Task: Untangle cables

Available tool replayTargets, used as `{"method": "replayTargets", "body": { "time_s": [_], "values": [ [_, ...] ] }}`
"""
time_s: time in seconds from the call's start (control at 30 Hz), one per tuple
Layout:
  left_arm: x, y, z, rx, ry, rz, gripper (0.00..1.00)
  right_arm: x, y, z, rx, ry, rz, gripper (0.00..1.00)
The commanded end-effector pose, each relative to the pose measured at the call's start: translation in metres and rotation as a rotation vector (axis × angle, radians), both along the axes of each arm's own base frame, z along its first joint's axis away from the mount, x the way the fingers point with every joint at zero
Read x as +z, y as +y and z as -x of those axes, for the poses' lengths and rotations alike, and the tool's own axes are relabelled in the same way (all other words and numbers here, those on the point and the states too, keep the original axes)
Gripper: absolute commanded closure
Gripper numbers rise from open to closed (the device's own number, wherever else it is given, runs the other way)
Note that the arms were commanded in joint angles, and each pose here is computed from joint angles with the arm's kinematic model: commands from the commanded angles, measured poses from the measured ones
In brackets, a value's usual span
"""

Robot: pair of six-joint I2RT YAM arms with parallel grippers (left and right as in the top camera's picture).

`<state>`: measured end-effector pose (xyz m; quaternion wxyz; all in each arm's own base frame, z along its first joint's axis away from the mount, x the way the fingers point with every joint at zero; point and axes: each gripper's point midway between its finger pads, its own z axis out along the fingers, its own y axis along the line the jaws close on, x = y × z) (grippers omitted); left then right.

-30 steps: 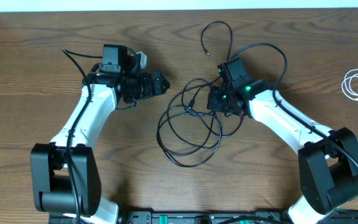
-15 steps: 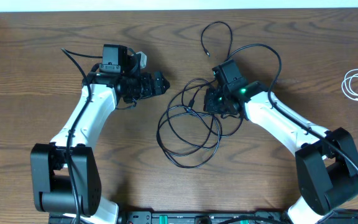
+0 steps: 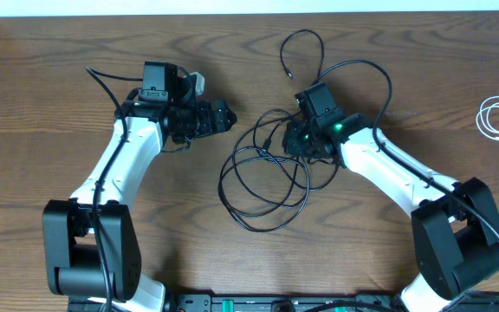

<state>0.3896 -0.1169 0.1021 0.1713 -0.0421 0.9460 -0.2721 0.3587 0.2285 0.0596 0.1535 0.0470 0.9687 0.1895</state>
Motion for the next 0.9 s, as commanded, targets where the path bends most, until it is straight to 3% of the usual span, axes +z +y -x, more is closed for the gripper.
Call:
{"method": "replayTargets", "body": {
  "time_s": [0.0, 0.03, 0.17, 0.33, 0.67, 0.87],
  "values": [
    [0.003, 0.003, 0.000, -0.005, -0.019, -0.017, 0.02, -0.007, -0.002, 0.001, 0.003, 0.000, 0.031, 0.47],
    [0.003, 0.003, 0.000, -0.005, -0.019, -0.017, 0.02, -0.007, -0.002, 0.001, 0.003, 0.000, 0.031, 0.37],
    [0.003, 0.003, 0.000, -0.005, -0.020, -0.017, 0.02, -0.007, -0.002, 0.001, 0.003, -0.001, 0.032, 0.16],
    [0.003, 0.003, -0.001, -0.005, -0.022, -0.017, 0.02, -0.007, -0.004, -0.001, -0.005, -0.008, 0.047, 0.01],
    [0.003, 0.003, -0.001, -0.004, -0.022, -0.017, 0.02, -0.015, -0.039, -0.002, -0.078, -0.026, 0.223, 0.01],
    [0.001, 0.009, -0.003, 0.013, -0.025, -0.050, 0.02, -0.014, -0.020, 0.005, -0.035, 0.002, 0.144, 0.01]
  ]
}}
